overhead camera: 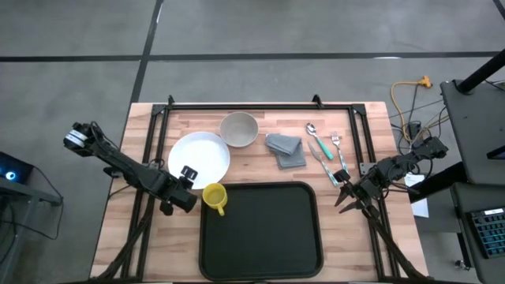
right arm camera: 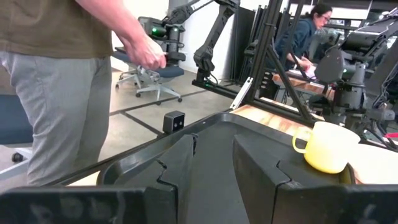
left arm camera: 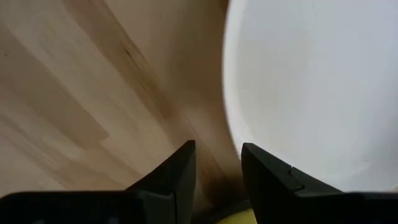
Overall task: Set up tray
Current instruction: Put the white plate under the yellow mug on the black serving tray
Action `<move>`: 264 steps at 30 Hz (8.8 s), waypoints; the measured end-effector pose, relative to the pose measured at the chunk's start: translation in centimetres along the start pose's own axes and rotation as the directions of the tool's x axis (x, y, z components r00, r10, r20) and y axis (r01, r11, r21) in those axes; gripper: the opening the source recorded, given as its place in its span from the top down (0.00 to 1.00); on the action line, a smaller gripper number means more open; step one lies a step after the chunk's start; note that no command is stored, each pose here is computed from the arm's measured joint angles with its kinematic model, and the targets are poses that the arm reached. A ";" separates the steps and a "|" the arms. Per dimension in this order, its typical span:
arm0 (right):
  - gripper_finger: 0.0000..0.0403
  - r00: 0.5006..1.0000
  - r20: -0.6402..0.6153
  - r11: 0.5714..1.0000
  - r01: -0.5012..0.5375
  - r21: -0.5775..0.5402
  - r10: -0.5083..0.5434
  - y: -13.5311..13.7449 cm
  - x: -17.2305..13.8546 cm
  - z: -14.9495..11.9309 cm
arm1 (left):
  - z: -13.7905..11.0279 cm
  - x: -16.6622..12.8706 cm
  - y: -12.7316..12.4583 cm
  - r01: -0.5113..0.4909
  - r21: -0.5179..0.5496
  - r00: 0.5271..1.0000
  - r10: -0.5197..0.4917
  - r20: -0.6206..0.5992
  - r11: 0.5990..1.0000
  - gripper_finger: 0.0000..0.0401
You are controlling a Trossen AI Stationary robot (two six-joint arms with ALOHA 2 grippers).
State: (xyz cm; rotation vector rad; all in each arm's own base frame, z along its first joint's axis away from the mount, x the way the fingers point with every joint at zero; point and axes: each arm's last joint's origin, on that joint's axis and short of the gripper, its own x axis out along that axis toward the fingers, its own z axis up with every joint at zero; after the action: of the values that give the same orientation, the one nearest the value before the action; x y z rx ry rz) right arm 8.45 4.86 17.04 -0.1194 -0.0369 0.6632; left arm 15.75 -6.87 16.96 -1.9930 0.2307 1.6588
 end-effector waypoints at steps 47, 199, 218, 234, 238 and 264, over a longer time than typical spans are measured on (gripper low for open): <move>0.75 1.000 0.000 1.000 0.000 0.000 0.000 0.0 0.0 0.0 | 0.2 1.2 -1.6 -0.025 -0.110 0.998 0.019 -0.060 0.994 1.00; 0.75 1.000 0.000 1.000 0.000 0.000 0.000 0.0 0.0 0.0 | -17.7 -6.8 10.7 0.189 0.622 0.945 0.030 -0.324 0.760 1.00; 0.75 1.000 0.000 1.000 0.000 0.000 0.000 0.0 0.0 0.0 | -17.2 -4.4 11.8 0.087 0.669 0.965 0.103 -0.240 0.739 1.00; 0.75 1.000 0.000 1.000 0.000 0.000 0.000 0.0 0.0 0.0 | -16.1 -4.3 12.2 -0.036 0.690 0.974 0.181 -0.138 0.723 1.00; 0.75 1.000 0.000 1.000 0.000 0.000 0.000 0.0 0.0 0.0 | -16.1 -4.3 12.2 -0.061 0.694 0.970 0.206 -0.128 0.718 1.00; 0.75 1.000 0.000 1.000 0.000 0.000 0.000 0.0 0.0 0.0 | -15.7 -4.4 12.4 -0.101 0.706 0.970 0.228 -0.089 0.701 0.96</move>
State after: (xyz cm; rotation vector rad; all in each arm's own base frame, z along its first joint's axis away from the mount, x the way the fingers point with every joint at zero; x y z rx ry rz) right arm 8.45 4.86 17.05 -0.1194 -0.0368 0.6630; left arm 22.69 -26.00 19.20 -1.5322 0.9802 1.2141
